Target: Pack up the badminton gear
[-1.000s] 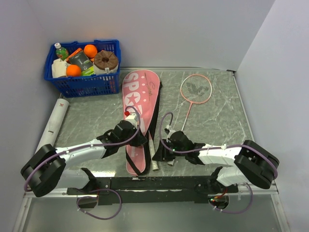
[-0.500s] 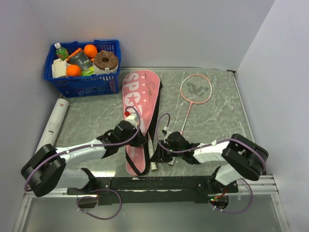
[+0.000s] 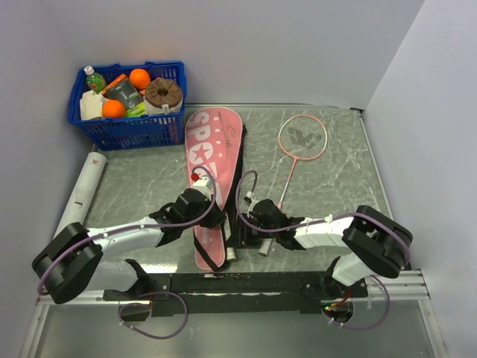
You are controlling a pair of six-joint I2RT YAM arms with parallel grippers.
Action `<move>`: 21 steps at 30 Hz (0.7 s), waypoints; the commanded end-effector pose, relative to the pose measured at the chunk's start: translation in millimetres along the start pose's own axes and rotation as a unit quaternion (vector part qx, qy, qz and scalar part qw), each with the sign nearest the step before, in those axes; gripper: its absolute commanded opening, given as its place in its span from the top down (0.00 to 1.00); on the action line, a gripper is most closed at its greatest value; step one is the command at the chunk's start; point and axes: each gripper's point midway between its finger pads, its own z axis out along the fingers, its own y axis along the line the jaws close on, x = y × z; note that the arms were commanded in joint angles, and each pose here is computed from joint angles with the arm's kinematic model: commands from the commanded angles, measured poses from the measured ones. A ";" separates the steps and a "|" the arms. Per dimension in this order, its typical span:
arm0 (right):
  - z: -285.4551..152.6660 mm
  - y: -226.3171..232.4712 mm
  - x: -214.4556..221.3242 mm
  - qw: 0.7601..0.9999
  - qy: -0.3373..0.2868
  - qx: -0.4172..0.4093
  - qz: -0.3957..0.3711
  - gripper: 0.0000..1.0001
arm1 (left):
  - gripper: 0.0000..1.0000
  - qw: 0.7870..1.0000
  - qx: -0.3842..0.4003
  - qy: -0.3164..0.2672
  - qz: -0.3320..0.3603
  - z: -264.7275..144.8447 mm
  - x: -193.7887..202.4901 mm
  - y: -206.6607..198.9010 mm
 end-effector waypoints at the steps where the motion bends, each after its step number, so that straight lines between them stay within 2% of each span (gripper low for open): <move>1: 6.9 56.5 -29.4 0.995 -0.038 -0.086 -0.043 0.69 | 0.99 0.999 0.037 -0.017 0.002 0.5 -11.1 -22.4; 5: 18.3 60.4 -28.8 0.993 -0.038 -0.098 -0.049 0.68 | 0.99 0.999 0.048 -0.015 0.000 -0.5 -10.6 -27.0; 9: 23.6 68.3 -25.6 0.988 -0.036 -0.138 -0.052 0.62 | 0.99 0.999 0.042 -0.016 0.002 -1.2 -9.7 -24.1; 13: 22.2 79.3 -20.2 0.982 -0.026 -0.181 -0.056 0.50 | 0.99 0.999 0.043 -0.014 0.001 -2.3 -6.1 -22.4; 14: 20.7 80.2 -19.6 0.981 -0.026 -0.184 -0.056 0.45 | 0.99 0.999 0.043 -0.014 0.000 -2.1 -6.3 -22.6; 21: 13.8 51.4 -12.1 0.992 -0.020 -0.111 -0.051 0.40 | 0.99 0.999 0.032 -0.021 0.005 -3.0 -10.6 -19.4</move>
